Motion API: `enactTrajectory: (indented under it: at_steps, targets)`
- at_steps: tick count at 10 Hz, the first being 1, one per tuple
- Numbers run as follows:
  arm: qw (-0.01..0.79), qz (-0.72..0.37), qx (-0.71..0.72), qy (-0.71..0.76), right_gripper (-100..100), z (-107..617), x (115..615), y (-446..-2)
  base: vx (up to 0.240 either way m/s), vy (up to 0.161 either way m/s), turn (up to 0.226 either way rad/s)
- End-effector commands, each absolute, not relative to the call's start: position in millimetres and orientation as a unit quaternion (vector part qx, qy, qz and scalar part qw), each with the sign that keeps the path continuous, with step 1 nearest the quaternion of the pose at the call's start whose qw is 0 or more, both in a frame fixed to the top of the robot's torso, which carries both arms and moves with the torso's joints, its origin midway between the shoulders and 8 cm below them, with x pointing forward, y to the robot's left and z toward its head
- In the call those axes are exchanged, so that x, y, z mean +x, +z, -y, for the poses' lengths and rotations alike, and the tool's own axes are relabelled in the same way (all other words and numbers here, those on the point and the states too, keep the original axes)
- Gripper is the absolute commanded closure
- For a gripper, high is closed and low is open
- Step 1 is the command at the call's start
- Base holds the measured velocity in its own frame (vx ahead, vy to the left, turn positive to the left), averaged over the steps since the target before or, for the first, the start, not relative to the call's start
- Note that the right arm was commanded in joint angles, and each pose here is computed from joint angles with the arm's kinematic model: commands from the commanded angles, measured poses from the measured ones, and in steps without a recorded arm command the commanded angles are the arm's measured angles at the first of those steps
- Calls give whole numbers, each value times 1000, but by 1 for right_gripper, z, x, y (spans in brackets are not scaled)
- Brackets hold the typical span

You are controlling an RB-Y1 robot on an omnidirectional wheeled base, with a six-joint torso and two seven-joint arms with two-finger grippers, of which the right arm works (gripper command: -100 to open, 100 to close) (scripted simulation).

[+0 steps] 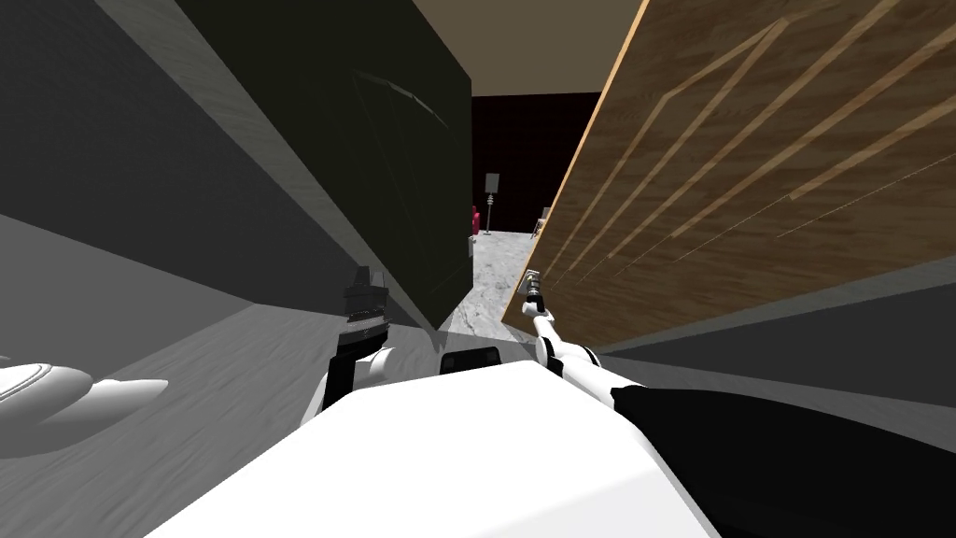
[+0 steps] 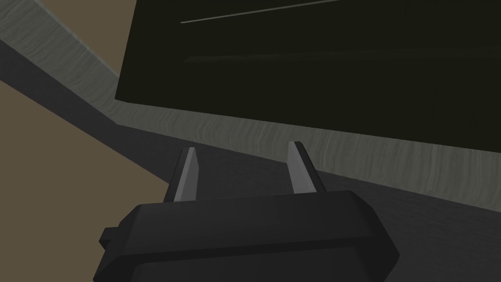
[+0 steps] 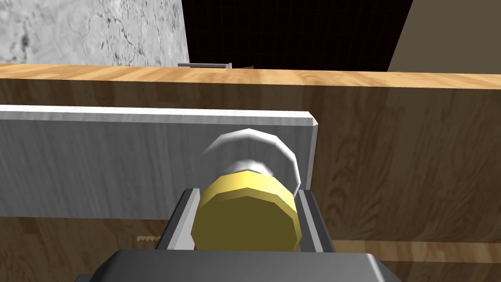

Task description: Push the door open

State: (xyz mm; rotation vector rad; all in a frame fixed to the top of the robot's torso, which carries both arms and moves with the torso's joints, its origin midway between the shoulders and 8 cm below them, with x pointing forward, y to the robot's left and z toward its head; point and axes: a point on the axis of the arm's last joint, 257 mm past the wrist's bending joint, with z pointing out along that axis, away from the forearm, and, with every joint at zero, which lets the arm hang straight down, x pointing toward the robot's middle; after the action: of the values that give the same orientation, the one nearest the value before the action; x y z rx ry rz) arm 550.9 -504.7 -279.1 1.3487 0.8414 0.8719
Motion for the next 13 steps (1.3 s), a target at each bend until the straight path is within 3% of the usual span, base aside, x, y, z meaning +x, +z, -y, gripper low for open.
enactTrajectory:
  at_steps: [1,13]
  targets:
    - [633,-351,583,370,100,524,549,-266,95,-19,31]
    - [650,-312,611,326,100,557,530,-273,73,-11,16]
